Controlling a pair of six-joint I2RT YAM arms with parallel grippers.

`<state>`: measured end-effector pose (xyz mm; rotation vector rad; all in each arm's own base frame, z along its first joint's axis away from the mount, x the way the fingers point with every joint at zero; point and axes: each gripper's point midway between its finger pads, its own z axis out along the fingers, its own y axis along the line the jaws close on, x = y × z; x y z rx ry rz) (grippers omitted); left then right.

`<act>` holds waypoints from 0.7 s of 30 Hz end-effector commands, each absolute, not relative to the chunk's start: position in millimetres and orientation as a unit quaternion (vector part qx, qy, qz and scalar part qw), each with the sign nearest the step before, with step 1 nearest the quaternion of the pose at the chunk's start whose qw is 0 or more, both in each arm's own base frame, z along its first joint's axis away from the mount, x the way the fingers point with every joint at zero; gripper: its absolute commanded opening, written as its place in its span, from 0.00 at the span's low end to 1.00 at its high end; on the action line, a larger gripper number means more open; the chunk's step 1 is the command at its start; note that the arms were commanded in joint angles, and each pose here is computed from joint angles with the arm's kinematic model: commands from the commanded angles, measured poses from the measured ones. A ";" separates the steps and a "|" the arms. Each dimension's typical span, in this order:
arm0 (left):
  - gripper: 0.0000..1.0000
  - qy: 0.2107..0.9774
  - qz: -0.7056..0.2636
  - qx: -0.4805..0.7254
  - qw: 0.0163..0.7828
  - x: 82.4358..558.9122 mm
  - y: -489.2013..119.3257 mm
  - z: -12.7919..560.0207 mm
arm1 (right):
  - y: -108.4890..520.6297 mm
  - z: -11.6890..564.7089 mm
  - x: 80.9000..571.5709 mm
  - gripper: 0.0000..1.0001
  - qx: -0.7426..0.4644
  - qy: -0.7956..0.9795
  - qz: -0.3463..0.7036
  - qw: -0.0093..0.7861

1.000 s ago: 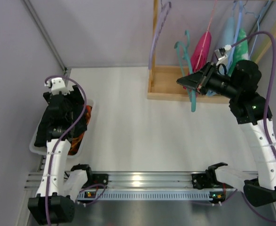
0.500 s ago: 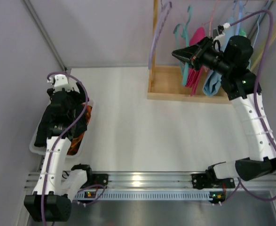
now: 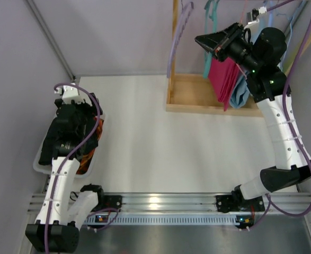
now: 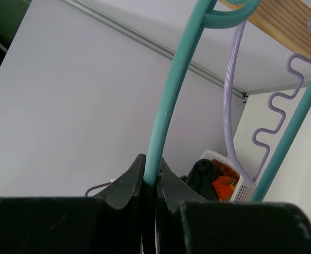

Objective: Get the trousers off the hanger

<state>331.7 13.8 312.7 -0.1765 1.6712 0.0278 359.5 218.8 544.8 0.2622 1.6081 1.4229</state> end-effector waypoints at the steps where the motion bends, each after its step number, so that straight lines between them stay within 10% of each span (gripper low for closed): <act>1: 0.99 0.730 0.003 -0.074 0.679 331.2 10.0 322.0 | 224.8 568.9 368.4 0.00 0.072 0.624 0.587 0.511; 21: 0.99 0.766 -0.031 -0.027 0.642 334.1 -10.1 310.6 | 251.5 487.7 421.2 0.11 0.052 0.676 0.574 0.459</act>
